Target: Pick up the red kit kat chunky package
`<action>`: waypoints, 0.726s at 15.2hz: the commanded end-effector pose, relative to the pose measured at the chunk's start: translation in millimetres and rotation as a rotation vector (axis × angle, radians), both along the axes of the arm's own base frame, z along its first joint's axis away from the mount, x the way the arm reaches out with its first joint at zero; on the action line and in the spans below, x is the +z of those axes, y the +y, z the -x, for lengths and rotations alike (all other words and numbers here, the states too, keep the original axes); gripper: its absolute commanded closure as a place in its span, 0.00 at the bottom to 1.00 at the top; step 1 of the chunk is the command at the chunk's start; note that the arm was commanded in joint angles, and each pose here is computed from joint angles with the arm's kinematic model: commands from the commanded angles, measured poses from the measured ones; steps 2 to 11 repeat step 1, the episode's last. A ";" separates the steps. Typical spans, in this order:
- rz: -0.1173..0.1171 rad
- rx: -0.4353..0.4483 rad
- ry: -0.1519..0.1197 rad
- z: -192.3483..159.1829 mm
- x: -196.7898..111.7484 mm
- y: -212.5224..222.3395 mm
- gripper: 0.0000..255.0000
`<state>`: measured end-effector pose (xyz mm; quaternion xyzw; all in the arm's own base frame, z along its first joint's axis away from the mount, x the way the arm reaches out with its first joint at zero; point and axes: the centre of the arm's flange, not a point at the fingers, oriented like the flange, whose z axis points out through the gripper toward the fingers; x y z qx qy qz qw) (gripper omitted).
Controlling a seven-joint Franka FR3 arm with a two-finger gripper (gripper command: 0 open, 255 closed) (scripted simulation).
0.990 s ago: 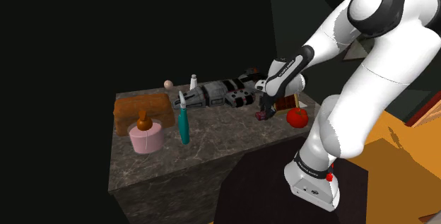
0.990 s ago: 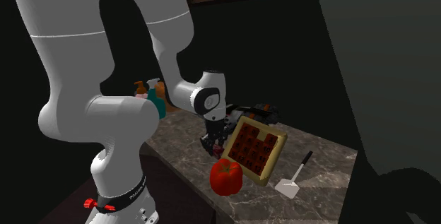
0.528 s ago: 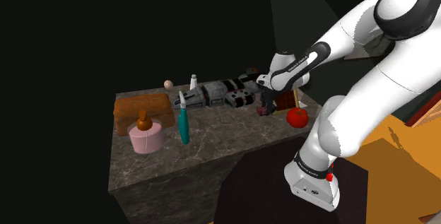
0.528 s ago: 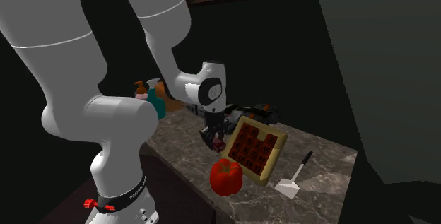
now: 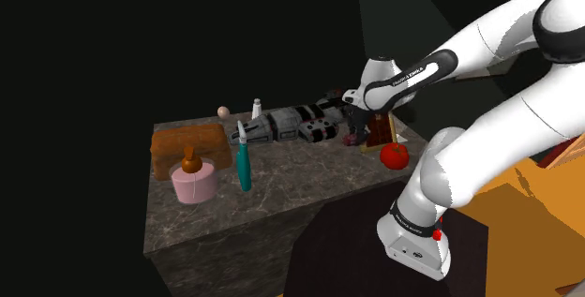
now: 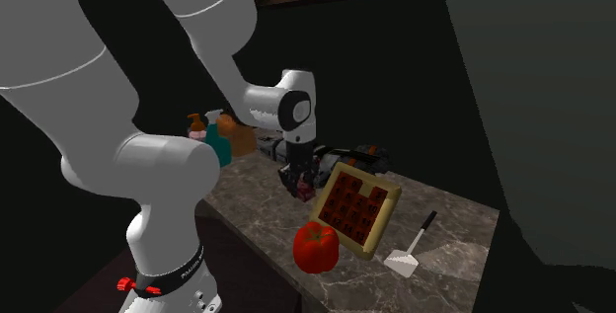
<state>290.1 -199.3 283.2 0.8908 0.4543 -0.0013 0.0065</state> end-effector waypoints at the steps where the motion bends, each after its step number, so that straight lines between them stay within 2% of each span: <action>1: 0.000 0.000 0.001 0.7 4.2 -0.2 1.00; 11: 0.000 0.000 0.001 0.7 4.2 -0.2 1.00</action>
